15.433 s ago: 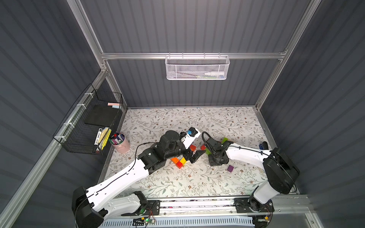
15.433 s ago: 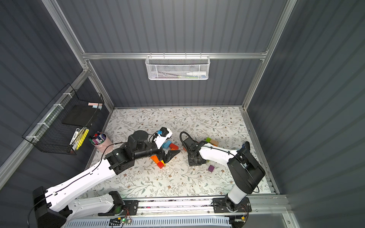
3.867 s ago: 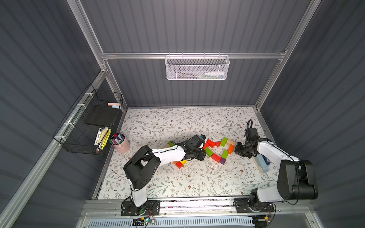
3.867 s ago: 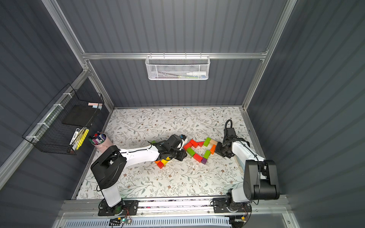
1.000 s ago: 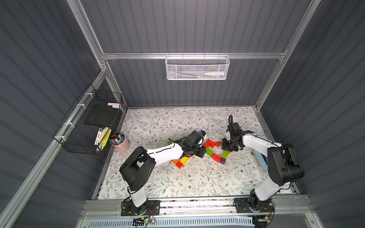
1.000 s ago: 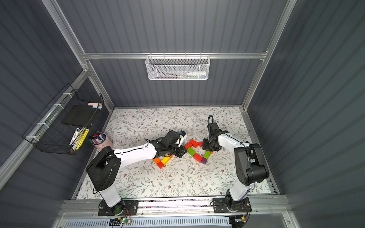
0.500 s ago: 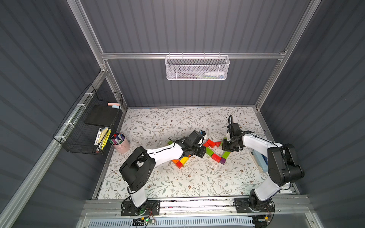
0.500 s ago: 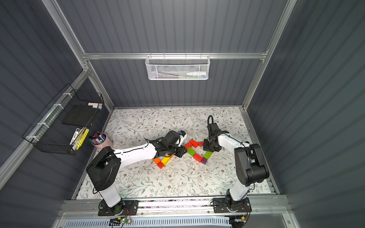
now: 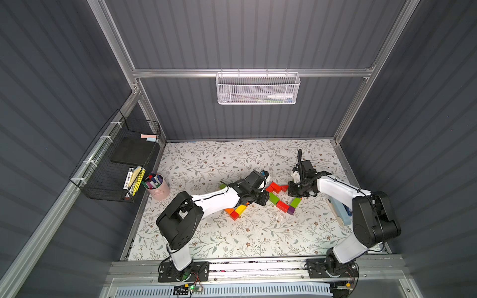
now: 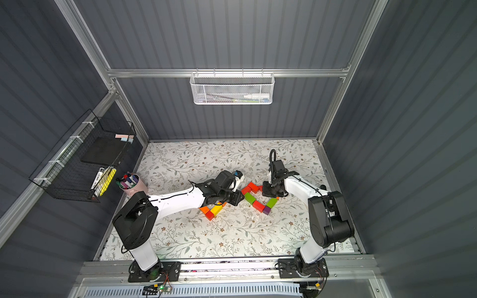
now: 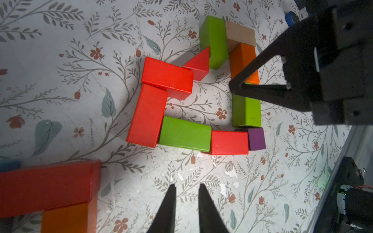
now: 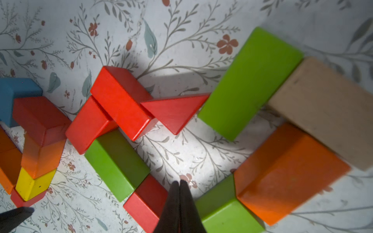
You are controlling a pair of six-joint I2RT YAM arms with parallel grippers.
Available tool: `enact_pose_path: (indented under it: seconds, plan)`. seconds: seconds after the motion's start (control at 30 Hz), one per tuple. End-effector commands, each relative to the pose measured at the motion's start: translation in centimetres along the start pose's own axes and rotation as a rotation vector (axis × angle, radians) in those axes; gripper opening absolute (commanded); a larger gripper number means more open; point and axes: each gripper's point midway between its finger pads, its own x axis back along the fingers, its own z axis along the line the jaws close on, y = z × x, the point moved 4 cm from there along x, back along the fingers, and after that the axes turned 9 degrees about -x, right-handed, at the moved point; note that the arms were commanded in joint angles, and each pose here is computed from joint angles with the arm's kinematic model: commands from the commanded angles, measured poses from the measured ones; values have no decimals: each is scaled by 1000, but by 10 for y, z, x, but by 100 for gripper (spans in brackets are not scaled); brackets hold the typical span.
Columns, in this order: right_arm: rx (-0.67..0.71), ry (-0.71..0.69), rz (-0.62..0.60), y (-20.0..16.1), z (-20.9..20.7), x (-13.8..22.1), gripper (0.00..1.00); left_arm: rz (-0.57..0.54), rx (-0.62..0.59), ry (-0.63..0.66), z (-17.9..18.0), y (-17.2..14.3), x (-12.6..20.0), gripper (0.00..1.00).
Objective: Assemble a heart with building blocks
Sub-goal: Adjust the building block at the center of the board, then reset both arms
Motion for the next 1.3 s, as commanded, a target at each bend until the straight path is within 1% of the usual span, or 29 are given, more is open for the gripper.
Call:
enact_pose_path:
  seconds: [0.0, 0.1, 0.17, 0.2, 0.27, 0.3, 0.37, 0.4, 0.43, 0.47, 0.5, 0.53, 0.57, 0.6, 0.67, 0.7, 0.77, 0.83, 0.87, 0.9, 1.0, 1.07, 1.13, 1.2, 1.27]
  plan:
    - [16, -2, 29, -14, -4, 0, 7, -8, -13, 13, 4, 2, 4, 23]
    - [14, -6, -2, -15, -6, 4, 7, -25, -16, 14, 3, 6, 9, 23]
    - [23, 15, -34, -15, -4, 11, 11, -54, -20, 21, 1, 14, 17, 24]
    - [35, 39, -76, -10, 0, 16, 12, -71, -22, 28, 1, 18, 22, 26]
    - [50, 48, -119, -7, 2, 25, 13, -116, -38, 45, -1, 31, 34, 29]
    - [61, 49, -145, -6, 3, 30, 14, -143, -49, 58, 0, 38, 41, 32]
    - [74, 36, -210, -1, 2, 42, 21, -191, -63, 89, 5, 51, 54, 43]
    - [81, 24, -250, 2, 1, 50, 27, -217, -66, 111, 10, 58, 63, 48]
    - [92, 17, -287, 5, 1, 57, 37, -247, -65, 140, 17, 66, 71, 53]
    - [102, 12, -322, 7, 1, 63, 48, -273, -63, 162, 24, 73, 79, 64]
    - [110, 10, -366, 11, 0, 69, 60, -304, -65, 183, 32, 80, 89, 79]
    - [115, 5, -402, 13, 0, 74, 69, -336, -72, 214, 40, 86, 100, 93]
    - [117, 3, -435, 16, -1, 79, 74, -364, -75, 254, 47, 91, 109, 99]
    - [117, -8, -471, 19, -4, 82, 80, -399, -90, 298, 56, 96, 121, 99]
    - [84, -59, -536, 27, -13, 84, 97, -458, -97, 377, 74, 102, 144, 99]
    - [67, -88, -561, 31, -18, 86, 99, -484, -106, 405, 83, 104, 155, 99]
    - [31, -156, -607, 39, -31, 93, 99, -523, -108, 497, 101, 105, 177, 100]
    - [1, -251, -678, 47, -47, 99, 99, -556, -94, 616, 125, 100, 199, 99]
    - [6, -256, -731, 49, -50, 110, 99, -575, -89, 667, 134, 96, 209, 99]
    - [14, -260, -756, 51, -55, 112, 99, -598, -97, 726, 143, 92, 219, 99]
    - [-45, -261, -778, 57, -76, 120, 99, -659, -58, 887, 167, 73, 244, 99]
    - [-81, -275, -799, 59, -92, 123, 99, -682, -30, 960, 179, 61, 254, 99]
    - [-62, -310, -823, 58, -103, 120, 99, -689, -3, 1023, 190, 51, 260, 99]
    - [-34, -350, -846, 55, -113, 112, 99, -657, 14, 1101, 200, 40, 263, 99]
    - [-14, -348, -884, 53, -118, 103, 99, -622, 2, 1159, 207, 30, 261, 99]
